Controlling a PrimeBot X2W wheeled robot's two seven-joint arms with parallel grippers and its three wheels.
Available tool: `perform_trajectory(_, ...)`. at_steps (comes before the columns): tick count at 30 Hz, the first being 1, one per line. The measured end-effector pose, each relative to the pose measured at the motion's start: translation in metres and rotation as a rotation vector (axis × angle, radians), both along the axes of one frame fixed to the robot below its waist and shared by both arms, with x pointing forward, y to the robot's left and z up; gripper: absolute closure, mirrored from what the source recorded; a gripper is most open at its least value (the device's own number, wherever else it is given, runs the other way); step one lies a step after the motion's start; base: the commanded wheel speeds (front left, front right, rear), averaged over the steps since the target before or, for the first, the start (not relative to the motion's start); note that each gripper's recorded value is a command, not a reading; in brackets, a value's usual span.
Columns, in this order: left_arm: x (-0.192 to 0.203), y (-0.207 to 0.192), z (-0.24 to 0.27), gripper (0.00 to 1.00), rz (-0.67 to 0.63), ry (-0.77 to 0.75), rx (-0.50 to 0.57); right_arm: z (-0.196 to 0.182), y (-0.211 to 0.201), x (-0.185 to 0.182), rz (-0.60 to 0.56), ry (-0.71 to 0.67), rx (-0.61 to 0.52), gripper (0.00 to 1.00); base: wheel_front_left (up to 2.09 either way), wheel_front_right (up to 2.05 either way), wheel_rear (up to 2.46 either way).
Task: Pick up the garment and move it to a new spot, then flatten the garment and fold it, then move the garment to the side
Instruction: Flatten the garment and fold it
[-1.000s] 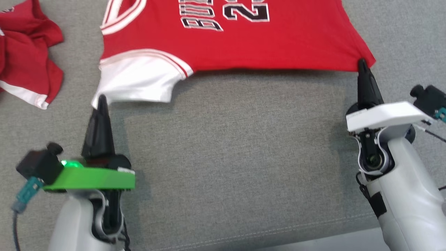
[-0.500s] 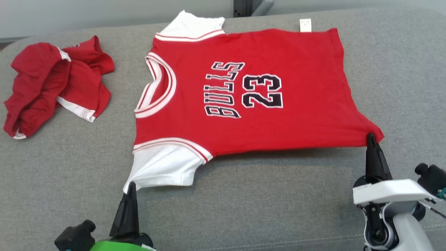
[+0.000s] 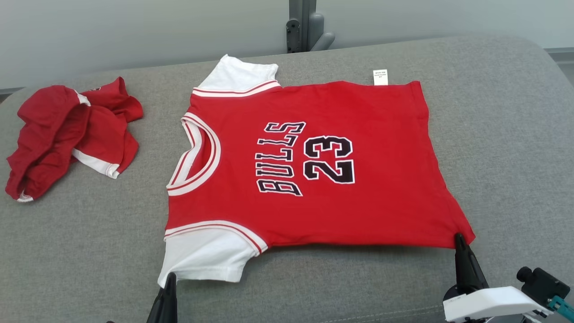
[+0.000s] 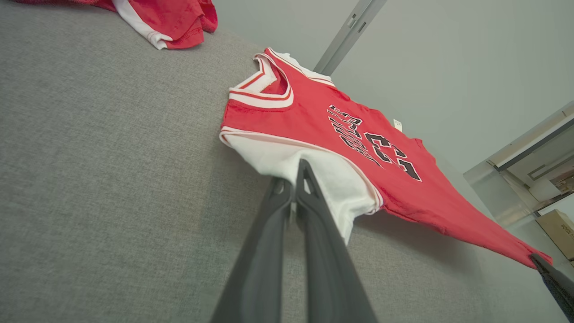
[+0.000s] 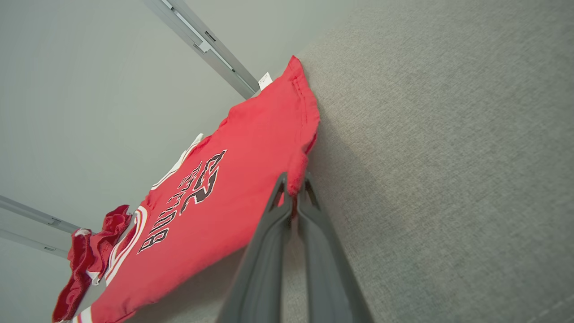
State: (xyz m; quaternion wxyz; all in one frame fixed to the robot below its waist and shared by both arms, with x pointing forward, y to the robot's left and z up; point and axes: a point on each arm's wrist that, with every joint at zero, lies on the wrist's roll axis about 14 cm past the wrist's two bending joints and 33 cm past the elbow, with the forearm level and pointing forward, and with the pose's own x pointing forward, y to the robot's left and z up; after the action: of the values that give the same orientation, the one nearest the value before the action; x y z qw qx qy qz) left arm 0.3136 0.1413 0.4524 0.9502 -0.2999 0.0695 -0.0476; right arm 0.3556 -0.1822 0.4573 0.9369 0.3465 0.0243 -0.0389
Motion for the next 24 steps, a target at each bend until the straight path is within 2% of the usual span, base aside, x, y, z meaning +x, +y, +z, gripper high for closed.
perform_trajectory(6, -0.006, 0.001, 0.001, 1.00, 0.003, 0.002, -0.021, -0.009, 0.000, -0.011, -0.004, 0.031, 0.011, 1.00, 0.00, 0.00, 0.00)
perform_trajectory(13, -0.003, -0.014, 0.009, 1.00, -0.051, -0.018, -0.027, -0.015, -0.001, -0.013, -0.008, 0.049, 0.019, 1.00, 0.00, 0.00, 0.00)
perform_trajectory(15, 0.005, -0.020, 0.013, 1.00, -0.074, -0.030, -0.026, -0.016, 0.002, -0.012, -0.003, 0.055, 0.027, 1.00, 0.00, 0.00, 0.00)
perform_trajectory(24, 0.065, -0.038, 0.043, 1.00, -0.105, -0.111, -0.144, -0.015, 0.006, 0.012, -0.006, 0.051, 0.089, 1.00, 0.00, 0.00, 0.00)
